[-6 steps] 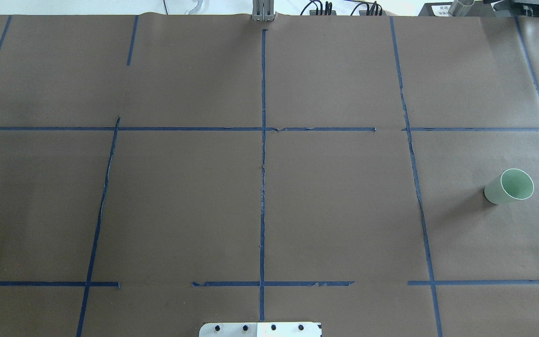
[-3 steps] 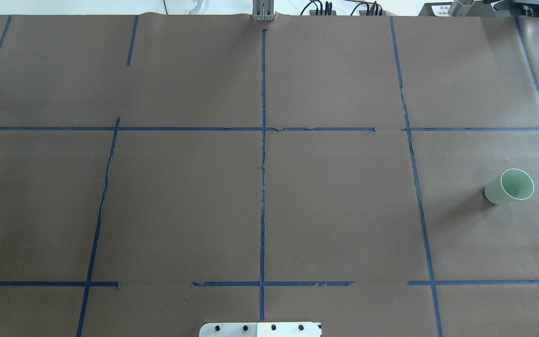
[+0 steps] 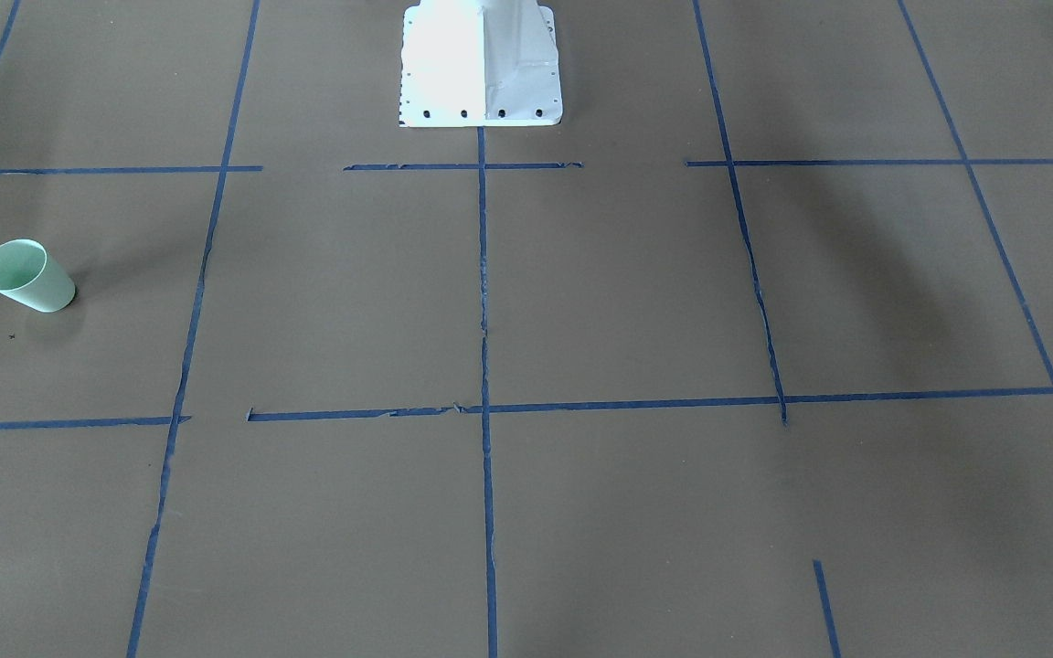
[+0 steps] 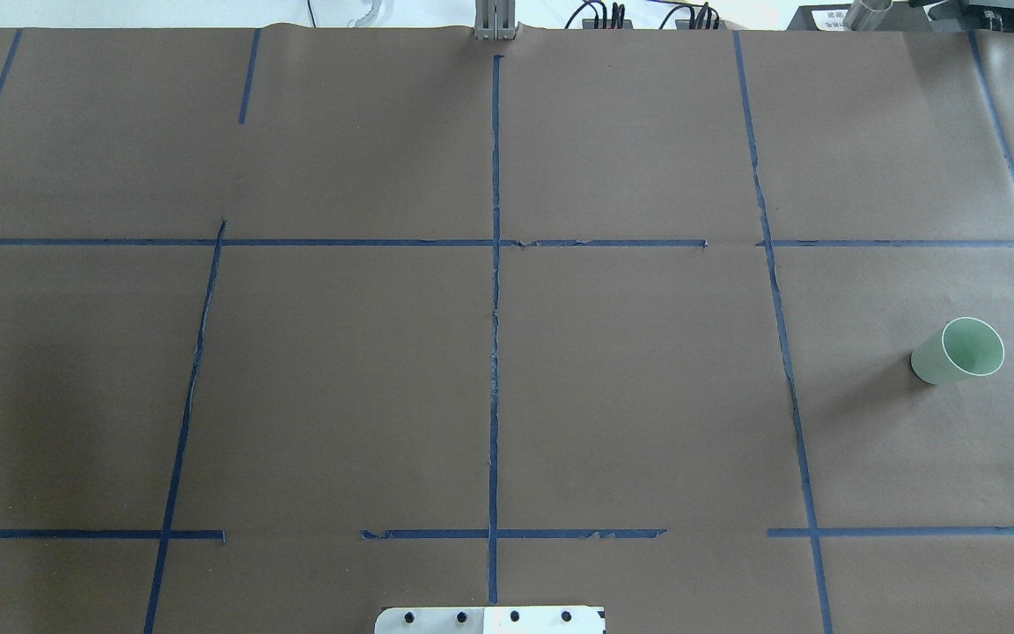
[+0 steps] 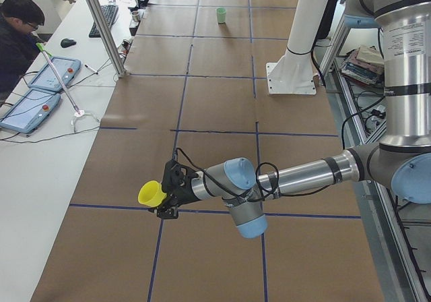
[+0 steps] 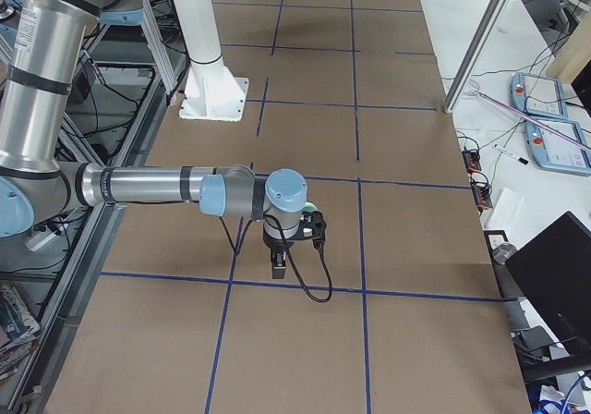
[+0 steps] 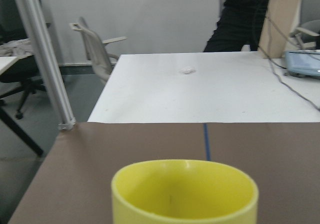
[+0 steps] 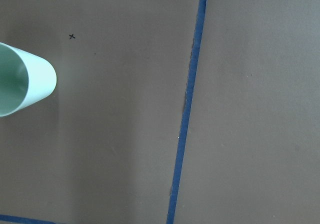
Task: Transfer and stack yellow cup on green cup
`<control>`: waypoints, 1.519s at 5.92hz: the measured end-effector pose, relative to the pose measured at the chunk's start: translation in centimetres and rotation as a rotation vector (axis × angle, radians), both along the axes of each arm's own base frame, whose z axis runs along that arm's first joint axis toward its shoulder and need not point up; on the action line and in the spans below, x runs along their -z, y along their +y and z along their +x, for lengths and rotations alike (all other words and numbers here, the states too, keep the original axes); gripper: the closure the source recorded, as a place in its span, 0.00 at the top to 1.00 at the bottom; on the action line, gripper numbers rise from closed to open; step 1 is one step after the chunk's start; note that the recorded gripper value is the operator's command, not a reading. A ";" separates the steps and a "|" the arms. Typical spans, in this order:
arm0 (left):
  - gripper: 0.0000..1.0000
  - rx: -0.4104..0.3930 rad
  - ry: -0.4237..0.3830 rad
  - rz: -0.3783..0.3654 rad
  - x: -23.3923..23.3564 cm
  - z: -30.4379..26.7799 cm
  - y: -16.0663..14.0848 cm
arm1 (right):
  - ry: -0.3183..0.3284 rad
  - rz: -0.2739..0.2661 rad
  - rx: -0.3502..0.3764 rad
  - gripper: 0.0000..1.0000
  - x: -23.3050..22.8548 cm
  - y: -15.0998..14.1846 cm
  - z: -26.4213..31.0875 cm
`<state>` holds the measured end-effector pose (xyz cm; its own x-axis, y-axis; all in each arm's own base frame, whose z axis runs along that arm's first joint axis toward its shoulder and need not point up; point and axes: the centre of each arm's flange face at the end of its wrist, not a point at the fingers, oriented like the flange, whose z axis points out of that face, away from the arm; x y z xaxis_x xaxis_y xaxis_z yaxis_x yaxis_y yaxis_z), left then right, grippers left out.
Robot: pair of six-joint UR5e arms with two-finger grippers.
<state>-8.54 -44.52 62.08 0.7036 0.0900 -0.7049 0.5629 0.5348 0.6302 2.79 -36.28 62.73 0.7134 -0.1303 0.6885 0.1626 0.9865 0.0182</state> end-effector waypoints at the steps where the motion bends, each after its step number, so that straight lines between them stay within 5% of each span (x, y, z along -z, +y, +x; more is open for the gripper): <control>1: 0.54 -0.026 0.005 0.135 5.7 0.0 -2.7 | -0.011 0.017 0.000 1.00 0.7 -0.7 -0.1; 2: 0.54 -0.036 0.007 0.253 11.3 0.3 -6.1 | -0.025 0.042 0.001 1.00 1.7 -1.7 -0.3; 4: 0.53 -0.081 0.041 0.355 17.8 5.4 -10.6 | -0.087 0.090 -0.014 1.00 5.1 -4.7 -1.2; 6: 0.53 0.001 0.097 0.345 21.6 18.1 -13.3 | -0.135 0.089 -0.059 1.00 9.4 -7.9 -3.0; 9: 0.53 0.158 0.034 0.288 30.6 37.2 -14.0 | -0.188 0.079 -0.110 1.00 17.3 -12.6 -7.5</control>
<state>28.71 -58.52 31.47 0.7009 0.1805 -0.6900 0.6483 0.2420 0.7219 -4.70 -48.88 45.39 0.5861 -0.1180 0.8016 0.0407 0.9924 0.1163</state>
